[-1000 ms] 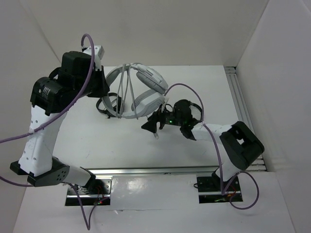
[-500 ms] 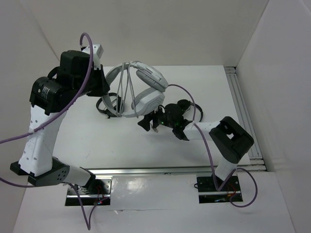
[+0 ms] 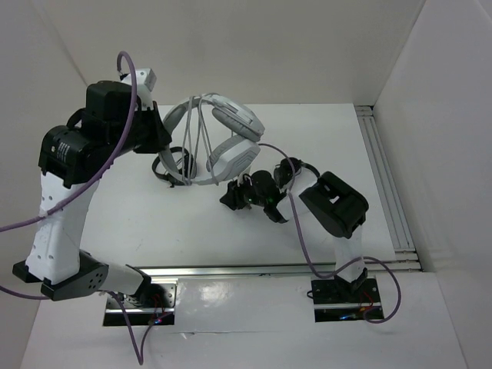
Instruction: Wrap the headphones
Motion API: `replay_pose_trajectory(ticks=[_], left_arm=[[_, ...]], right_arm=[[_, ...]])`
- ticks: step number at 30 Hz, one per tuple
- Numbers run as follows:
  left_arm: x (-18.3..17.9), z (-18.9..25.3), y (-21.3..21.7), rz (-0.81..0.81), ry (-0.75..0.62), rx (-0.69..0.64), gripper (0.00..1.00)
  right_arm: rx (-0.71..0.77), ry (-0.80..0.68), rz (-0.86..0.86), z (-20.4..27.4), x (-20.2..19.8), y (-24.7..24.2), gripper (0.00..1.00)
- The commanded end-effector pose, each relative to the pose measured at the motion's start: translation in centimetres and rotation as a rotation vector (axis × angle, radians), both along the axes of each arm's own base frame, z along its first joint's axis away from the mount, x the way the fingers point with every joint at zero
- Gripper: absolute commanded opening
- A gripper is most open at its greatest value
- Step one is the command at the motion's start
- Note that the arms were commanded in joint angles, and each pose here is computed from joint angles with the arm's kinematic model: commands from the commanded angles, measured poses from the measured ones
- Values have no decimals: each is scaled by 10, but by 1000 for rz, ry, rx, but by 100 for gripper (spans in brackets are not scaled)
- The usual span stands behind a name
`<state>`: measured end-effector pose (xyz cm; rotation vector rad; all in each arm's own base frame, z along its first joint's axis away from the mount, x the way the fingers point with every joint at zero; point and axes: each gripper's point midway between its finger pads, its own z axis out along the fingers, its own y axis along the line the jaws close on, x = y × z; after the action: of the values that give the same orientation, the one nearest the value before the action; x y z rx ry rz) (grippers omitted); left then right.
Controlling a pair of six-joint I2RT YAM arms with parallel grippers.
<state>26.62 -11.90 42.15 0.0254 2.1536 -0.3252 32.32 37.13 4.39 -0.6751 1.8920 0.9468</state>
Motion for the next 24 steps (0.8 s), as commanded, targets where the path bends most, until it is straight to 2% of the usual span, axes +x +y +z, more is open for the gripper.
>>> replay_pose_trajectory(ticks=[1,2,3,4,5,15,20,22,24], left_arm=[[-4,53,-7,3,-156,-170,0],[-4,53,-8,7,-153,-178,0],[-3,53,-6,17,-156,-174,0],[-3,53,-6,22,-153,-183,0],[1,51,-3,47,-157,-170,0],[44,51,-5,135,-162,-247,0],[60,51,13,249,-198,-255,0],[68,48,15,257,-188,-253,0],[74,49,14,248,-183,-264,0]], right_arm=[[88,-92,32,28,11,20,39],[88,-92,32,28,11,20,35],[80,-83,32,22,7,17,23],[80,-83,32,23,5,15,2],[98,-96,24,33,2,15,0],[125,-159,3,65,-47,-20,0],[105,-168,60,72,-85,-19,0],[115,-175,97,79,-107,-15,0],[116,-222,60,92,-110,-16,0]])
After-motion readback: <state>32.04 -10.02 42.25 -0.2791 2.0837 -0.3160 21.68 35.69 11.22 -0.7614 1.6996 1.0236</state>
